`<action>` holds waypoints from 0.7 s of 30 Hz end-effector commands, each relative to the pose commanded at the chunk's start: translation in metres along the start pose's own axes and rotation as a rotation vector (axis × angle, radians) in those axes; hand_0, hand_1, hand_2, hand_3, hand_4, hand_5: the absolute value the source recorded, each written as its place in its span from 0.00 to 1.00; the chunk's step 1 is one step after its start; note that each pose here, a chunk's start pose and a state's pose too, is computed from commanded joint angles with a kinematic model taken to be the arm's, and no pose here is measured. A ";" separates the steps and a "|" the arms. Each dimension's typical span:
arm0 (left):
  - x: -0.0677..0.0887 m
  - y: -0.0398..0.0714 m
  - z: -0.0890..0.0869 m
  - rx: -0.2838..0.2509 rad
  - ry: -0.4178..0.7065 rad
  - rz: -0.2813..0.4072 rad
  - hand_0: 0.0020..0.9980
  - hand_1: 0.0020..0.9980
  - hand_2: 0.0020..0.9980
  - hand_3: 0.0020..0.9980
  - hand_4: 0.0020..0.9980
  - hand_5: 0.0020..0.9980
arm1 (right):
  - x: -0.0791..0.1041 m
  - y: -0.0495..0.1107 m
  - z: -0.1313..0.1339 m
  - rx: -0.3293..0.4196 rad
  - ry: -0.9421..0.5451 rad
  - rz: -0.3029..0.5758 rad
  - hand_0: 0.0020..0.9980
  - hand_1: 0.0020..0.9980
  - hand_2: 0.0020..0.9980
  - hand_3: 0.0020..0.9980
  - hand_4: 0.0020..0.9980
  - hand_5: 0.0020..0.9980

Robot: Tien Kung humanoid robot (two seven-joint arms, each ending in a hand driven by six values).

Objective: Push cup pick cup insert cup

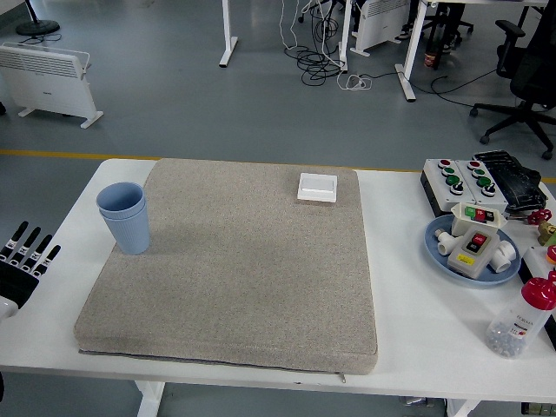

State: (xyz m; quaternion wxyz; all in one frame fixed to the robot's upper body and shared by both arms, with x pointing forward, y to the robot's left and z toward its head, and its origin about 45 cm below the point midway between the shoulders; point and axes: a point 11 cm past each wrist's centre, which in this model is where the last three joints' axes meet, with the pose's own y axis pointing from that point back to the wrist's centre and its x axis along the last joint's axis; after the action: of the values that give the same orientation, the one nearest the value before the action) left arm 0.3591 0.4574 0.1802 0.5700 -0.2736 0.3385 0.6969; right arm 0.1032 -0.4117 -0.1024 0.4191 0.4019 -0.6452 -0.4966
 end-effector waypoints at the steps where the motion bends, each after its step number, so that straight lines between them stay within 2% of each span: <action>1: 0.000 0.000 0.000 0.000 0.000 0.000 0.85 0.85 0.89 0.78 0.51 1.00 | 0.000 0.000 0.000 0.000 0.000 0.000 0.78 0.72 0.72 0.63 0.30 0.57; 21: 0.003 0.001 0.000 -0.002 0.002 0.010 0.85 0.85 0.89 0.78 0.51 1.00 | 0.000 0.000 0.000 0.000 0.000 0.000 0.78 0.72 0.72 0.63 0.30 0.57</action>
State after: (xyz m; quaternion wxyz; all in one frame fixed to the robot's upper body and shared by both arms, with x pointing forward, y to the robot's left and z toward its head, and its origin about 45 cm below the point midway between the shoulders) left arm 0.3575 0.4593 0.1778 0.5659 -0.2734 0.3397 0.6997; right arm 0.1029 -0.4116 -0.1025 0.4191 0.4018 -0.6454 -0.4964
